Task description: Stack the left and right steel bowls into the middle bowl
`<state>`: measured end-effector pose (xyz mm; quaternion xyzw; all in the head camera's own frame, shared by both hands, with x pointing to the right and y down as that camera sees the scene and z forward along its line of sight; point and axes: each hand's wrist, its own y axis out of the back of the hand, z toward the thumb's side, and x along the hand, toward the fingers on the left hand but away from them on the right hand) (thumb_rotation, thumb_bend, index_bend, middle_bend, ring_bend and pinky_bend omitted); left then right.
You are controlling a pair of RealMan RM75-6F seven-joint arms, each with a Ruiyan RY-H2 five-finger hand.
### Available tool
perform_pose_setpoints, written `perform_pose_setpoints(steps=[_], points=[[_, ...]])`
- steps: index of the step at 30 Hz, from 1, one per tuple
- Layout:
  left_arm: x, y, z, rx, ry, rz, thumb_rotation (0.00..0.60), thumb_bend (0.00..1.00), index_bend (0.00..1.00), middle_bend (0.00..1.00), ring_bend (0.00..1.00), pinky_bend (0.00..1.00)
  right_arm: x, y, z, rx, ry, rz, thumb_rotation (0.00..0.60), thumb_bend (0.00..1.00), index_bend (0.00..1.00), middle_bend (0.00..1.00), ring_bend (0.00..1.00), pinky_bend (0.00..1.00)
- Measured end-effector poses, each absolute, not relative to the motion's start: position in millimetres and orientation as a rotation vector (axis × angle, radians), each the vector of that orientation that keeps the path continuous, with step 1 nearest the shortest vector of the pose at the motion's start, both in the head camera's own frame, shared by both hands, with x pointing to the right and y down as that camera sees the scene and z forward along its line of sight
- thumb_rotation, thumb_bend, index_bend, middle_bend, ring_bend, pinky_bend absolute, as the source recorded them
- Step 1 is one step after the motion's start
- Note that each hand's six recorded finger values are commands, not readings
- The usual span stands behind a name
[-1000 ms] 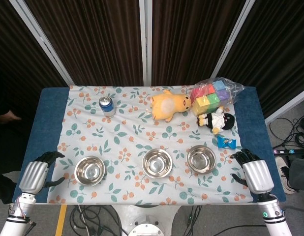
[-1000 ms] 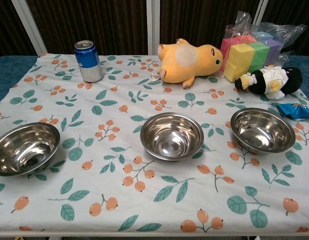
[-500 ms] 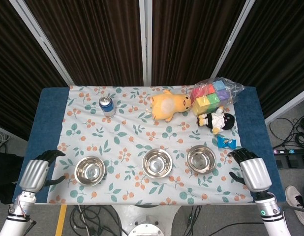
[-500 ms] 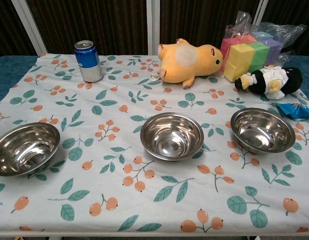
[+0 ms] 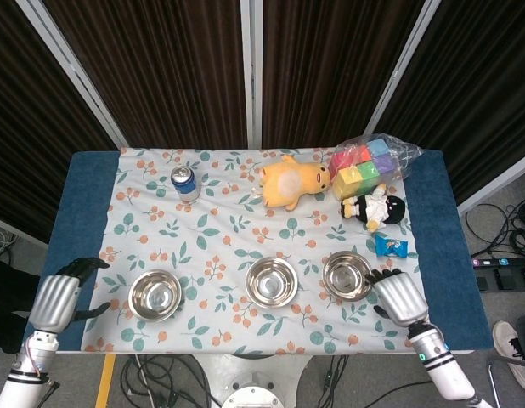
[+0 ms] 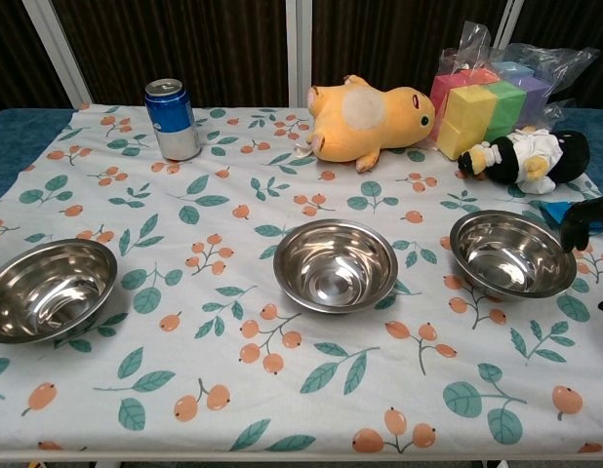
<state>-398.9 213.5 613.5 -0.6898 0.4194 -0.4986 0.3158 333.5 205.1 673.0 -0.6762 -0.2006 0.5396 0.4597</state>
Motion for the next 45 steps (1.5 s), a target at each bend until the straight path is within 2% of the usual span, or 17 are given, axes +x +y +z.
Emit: perform_pose_setpoints(steps=[12,19,24,30,40,45], points=[[-406,211,613,-1.808,1.117,-1.299,0.600,0.12,0.36,0.38,0.28,0.42,297,197,703,-1.651,-0.376,1.289,0.600,0.06,0.47,0.45,0.47,0.57],[-410,212,614,-1.809,1.123,-1.302,0.600,0.12,0.36,0.38,0.28,0.42,285,196,717,-1.643,-0.328,1.298,0.600,0.12,0.51,0.47,0.48,0.57],[-411,212,614,-1.813,1.123,-1.303,0.600,0.12,0.36,0.38,0.28,0.42,279,199,723,-1.634,-0.307,1.296,0.600,0.23,0.58,0.51,0.52,0.58],[-411,212,614,-1.815,1.122,-1.301,0.600,0.12,0.36,0.38,0.28,0.42,277,201,726,-1.630,-0.299,1.308,0.600,0.32,0.66,0.57,0.56,0.59],[-410,211,614,-1.822,1.125,-1.297,0.600,0.12,0.36,0.38,0.28,0.42,279,198,722,-1.621,-0.317,1.315,0.600,0.35,0.72,0.61,0.59,0.60],[-409,209,613,-1.824,1.132,-1.295,0.600,0.12,0.36,0.38,0.28,0.42,269,192,709,-1.621,-0.360,1.265,0.600,0.35,0.72,0.61,0.59,0.60]])
